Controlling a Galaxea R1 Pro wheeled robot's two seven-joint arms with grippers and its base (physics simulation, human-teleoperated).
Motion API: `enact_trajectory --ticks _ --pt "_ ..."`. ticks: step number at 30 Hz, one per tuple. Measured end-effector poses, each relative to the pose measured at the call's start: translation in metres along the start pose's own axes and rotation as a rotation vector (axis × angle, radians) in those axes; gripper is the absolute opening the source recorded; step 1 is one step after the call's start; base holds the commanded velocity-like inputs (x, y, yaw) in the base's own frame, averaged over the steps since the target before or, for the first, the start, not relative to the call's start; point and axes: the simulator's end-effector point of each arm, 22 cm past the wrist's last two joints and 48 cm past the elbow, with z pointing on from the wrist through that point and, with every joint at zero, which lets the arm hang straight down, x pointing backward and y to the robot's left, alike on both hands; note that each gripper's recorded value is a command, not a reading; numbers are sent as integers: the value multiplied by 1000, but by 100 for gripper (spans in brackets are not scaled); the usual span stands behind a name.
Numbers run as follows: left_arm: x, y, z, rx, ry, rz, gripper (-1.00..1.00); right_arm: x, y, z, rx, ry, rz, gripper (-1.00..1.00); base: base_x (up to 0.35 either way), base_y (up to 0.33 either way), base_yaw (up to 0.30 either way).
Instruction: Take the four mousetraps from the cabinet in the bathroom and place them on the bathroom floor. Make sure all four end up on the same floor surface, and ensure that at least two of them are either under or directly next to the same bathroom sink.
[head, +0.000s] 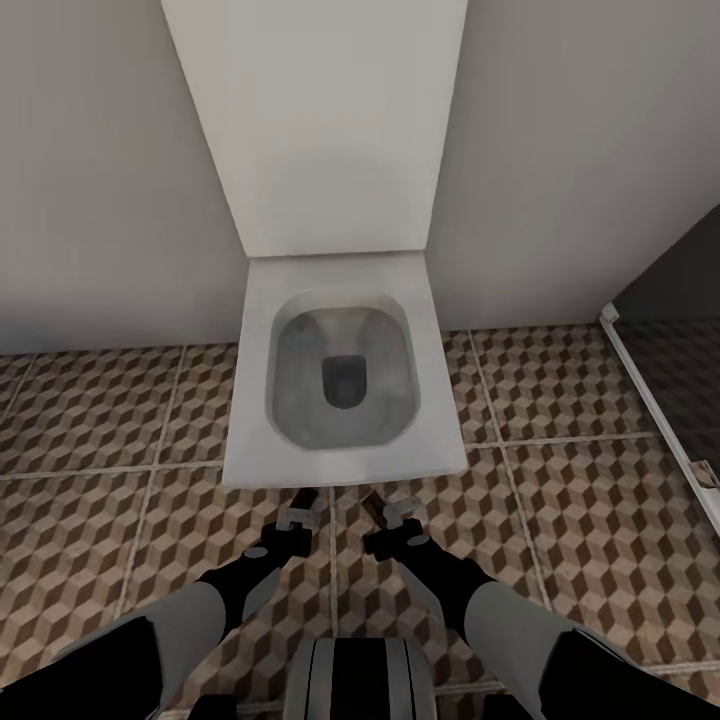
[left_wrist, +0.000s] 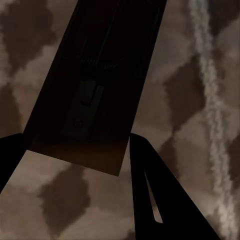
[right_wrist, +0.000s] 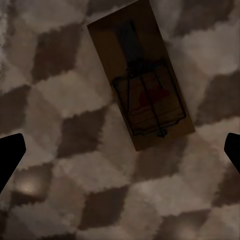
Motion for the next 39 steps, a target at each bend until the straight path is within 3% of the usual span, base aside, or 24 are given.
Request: enact_trajectory --ticks 6,7,31,39 --pt "0 0 0 0 0 0 -100 0 0 0 0 0 0 100 0 0 0" --pt "0 0 0 0 0 0 100 0 0 0 0 0 0 100 0 0 0" --pt "2 0 0 -1 4 3 100 0 0 0 0 0 0 100 -2 0 0" --pt "3 0 0 -1 4 3 100 0 0 0 0 0 1 100 -204 0 0"
